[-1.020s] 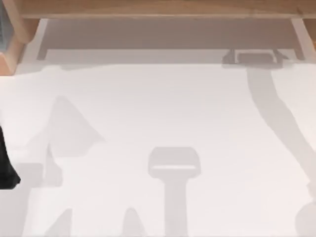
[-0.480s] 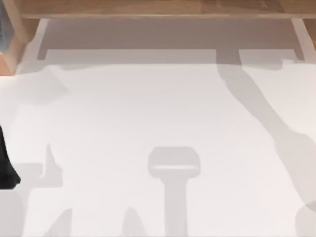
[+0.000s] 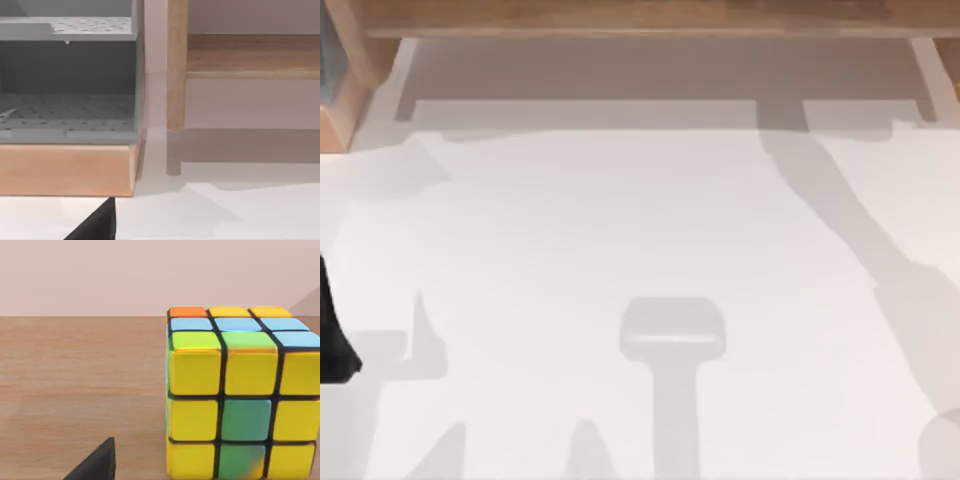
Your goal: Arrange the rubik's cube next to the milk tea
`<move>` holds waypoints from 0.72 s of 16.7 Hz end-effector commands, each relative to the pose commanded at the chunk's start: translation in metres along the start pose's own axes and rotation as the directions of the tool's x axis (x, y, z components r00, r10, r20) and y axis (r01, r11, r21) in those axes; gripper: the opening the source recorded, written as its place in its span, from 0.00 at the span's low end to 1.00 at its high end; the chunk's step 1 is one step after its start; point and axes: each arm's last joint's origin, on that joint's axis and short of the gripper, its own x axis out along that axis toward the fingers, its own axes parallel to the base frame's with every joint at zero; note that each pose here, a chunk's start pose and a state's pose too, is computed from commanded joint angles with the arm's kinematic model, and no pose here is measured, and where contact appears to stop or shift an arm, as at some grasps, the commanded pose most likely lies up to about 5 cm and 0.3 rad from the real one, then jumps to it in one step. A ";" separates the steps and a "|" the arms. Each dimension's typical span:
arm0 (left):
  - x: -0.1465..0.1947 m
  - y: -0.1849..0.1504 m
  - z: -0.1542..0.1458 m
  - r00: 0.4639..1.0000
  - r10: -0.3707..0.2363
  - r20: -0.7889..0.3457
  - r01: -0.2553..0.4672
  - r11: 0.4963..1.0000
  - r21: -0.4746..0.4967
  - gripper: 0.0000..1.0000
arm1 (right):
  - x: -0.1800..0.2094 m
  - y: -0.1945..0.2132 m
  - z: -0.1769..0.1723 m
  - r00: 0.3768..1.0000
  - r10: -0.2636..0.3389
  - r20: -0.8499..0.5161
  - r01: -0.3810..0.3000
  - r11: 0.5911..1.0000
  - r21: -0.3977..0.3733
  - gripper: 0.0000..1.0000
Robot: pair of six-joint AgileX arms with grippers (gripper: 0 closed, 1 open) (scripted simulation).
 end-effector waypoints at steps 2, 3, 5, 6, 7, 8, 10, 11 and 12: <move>0.000 0.000 0.000 1.000 0.000 0.000 0.000 1.000 0.000 1.00 | 0.011 0.000 0.003 1.000 0.000 0.000 0.000 1.000 0.000 1.00; 0.000 0.000 0.000 1.000 0.000 0.000 0.000 1.000 0.000 1.00 | 0.017 0.000 0.004 1.000 0.000 0.001 0.000 1.000 -0.001 1.00; 0.000 0.000 0.000 1.000 0.000 0.000 0.000 1.000 0.000 1.00 | 0.029 0.000 0.005 1.000 0.000 0.004 0.000 1.000 -0.001 1.00; 0.000 0.000 0.000 1.000 0.000 0.000 0.000 1.000 0.000 1.00 | 0.035 0.000 0.004 1.000 0.000 0.006 0.000 1.000 0.000 1.00; 0.000 0.000 0.000 1.000 0.000 0.000 0.000 1.000 0.000 1.00 | 0.041 0.001 0.003 1.000 0.000 0.007 0.000 1.000 0.001 1.00; 0.000 0.000 0.000 1.000 0.000 0.000 0.000 1.000 0.000 1.00 | 0.046 0.001 0.000 1.000 0.000 0.006 0.000 1.000 0.001 1.00; 0.000 0.000 0.000 1.000 0.000 0.000 0.000 1.000 0.000 1.00 | 0.051 0.002 -0.005 1.000 0.000 0.000 0.000 1.000 0.000 1.00; 0.000 0.000 0.000 1.000 0.000 0.000 0.000 1.000 0.000 1.00 | 0.051 0.002 -0.005 1.000 0.000 0.000 0.000 1.000 0.000 1.00; 0.000 0.000 0.000 1.000 0.000 0.000 0.000 1.000 0.000 1.00 | 0.051 0.002 -0.005 1.000 0.000 0.000 0.000 1.000 0.000 1.00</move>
